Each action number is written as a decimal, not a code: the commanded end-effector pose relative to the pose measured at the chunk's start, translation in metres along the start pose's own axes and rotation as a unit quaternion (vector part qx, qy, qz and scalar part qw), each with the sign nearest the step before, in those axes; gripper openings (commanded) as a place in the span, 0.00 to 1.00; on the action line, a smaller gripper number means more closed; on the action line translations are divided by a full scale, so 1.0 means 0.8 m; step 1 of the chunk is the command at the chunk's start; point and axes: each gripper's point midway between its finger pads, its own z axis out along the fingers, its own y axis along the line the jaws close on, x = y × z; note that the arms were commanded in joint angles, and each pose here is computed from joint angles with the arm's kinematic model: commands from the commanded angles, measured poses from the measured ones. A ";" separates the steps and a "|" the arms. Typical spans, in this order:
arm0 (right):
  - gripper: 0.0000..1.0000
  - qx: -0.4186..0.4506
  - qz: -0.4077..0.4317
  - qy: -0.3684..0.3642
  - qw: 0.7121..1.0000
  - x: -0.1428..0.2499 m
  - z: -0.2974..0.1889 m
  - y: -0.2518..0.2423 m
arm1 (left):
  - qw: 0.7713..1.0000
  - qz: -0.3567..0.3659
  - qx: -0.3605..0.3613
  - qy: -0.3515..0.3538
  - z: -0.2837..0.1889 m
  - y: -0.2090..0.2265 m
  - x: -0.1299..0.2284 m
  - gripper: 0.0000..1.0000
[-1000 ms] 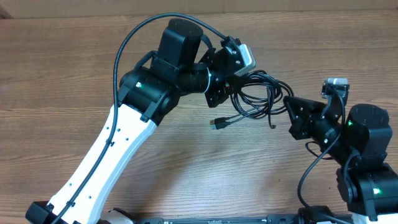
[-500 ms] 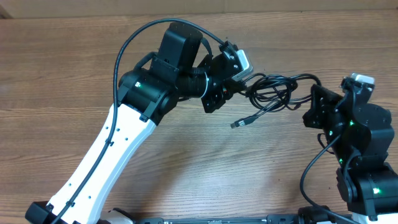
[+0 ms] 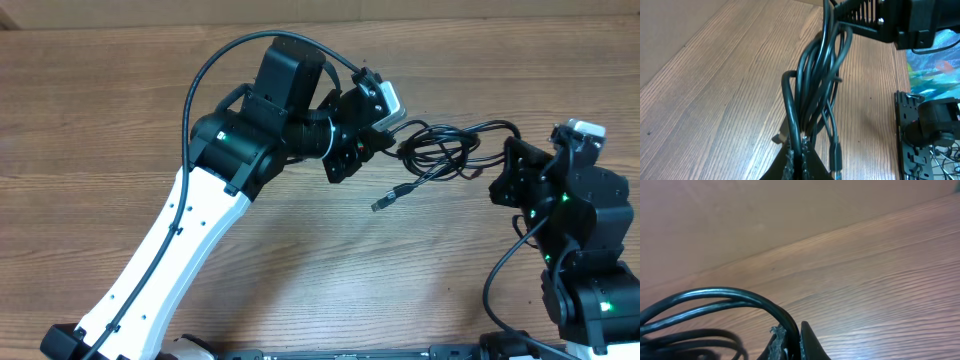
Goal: Untangle cables
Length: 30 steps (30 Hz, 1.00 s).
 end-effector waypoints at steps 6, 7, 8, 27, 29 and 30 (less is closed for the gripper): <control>0.04 -0.156 0.001 0.045 0.987 0.014 -0.016 0.066 | 1.000 0.009 -0.007 -0.023 -0.017 -0.003 -0.019 0.06; 0.04 -0.168 0.001 0.049 0.985 0.015 -0.018 0.072 | 1.000 0.009 -0.007 -0.023 -0.017 -0.003 -0.019 0.09; 0.04 -0.178 0.000 0.050 0.983 0.016 -0.019 0.076 | 1.000 0.009 -0.007 -0.023 -0.017 -0.003 -0.019 0.16; 0.04 -0.237 -0.007 0.043 0.971 0.008 -0.030 0.101 | 0.997 0.068 0.006 0.029 -0.017 -0.012 0.015 1.00; 0.04 -0.241 -0.007 0.044 0.970 0.009 -0.031 0.103 | 0.997 0.065 0.004 0.034 -0.017 -0.011 0.018 1.00; 0.04 -0.245 -0.007 0.046 0.968 0.009 -0.031 0.104 | 0.997 0.064 0.005 0.037 -0.017 -0.011 0.020 1.00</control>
